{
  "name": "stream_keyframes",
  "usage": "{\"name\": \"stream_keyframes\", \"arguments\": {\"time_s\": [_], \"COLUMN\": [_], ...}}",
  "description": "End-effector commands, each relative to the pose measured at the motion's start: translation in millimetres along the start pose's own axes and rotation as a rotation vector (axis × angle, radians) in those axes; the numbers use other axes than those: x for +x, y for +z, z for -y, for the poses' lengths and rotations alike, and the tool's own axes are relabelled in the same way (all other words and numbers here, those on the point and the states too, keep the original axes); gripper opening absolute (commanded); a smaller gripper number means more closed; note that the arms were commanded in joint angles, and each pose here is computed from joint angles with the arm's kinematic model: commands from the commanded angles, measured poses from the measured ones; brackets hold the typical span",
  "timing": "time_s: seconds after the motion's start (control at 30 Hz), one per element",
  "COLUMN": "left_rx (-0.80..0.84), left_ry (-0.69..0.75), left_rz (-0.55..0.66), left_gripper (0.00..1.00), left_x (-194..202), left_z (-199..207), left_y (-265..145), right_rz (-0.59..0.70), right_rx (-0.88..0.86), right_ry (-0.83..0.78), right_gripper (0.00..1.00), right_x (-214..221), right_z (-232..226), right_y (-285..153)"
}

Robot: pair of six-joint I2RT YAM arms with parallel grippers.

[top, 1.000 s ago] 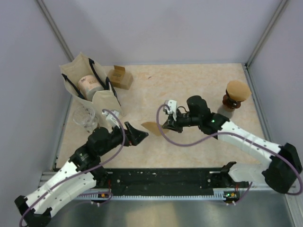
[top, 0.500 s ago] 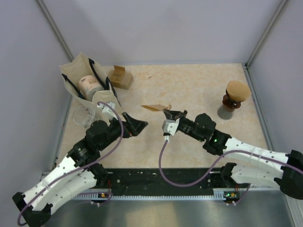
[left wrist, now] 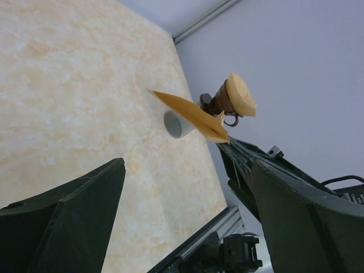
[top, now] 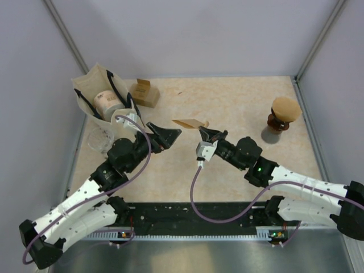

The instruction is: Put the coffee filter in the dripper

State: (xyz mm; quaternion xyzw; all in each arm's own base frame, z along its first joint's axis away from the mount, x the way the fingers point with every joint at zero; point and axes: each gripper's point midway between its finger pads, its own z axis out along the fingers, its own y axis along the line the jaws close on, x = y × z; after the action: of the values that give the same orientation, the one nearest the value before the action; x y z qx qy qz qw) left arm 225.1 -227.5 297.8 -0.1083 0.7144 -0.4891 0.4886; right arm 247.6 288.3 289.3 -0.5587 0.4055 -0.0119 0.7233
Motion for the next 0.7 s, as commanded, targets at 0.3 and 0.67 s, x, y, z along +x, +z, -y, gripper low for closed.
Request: {"name": "stream_keyframes", "arguments": {"time_s": [0.3, 0.67], "left_rx": [0.056, 0.045], "left_ry": [-0.067, -0.11], "left_rz": [0.029, 0.035], "left_gripper": [0.93, 0.91], "left_x": [1, 4], "left_z": [8, 3], "left_y": [23, 33], "right_rz": [0.02, 0.005], "right_rx": [0.063, 0.029], "right_ry": [0.021, 0.019], "right_gripper": [0.0, 0.0], "right_x": [-10, -7], "right_z": [17, 8], "right_y": [-6, -2]}}
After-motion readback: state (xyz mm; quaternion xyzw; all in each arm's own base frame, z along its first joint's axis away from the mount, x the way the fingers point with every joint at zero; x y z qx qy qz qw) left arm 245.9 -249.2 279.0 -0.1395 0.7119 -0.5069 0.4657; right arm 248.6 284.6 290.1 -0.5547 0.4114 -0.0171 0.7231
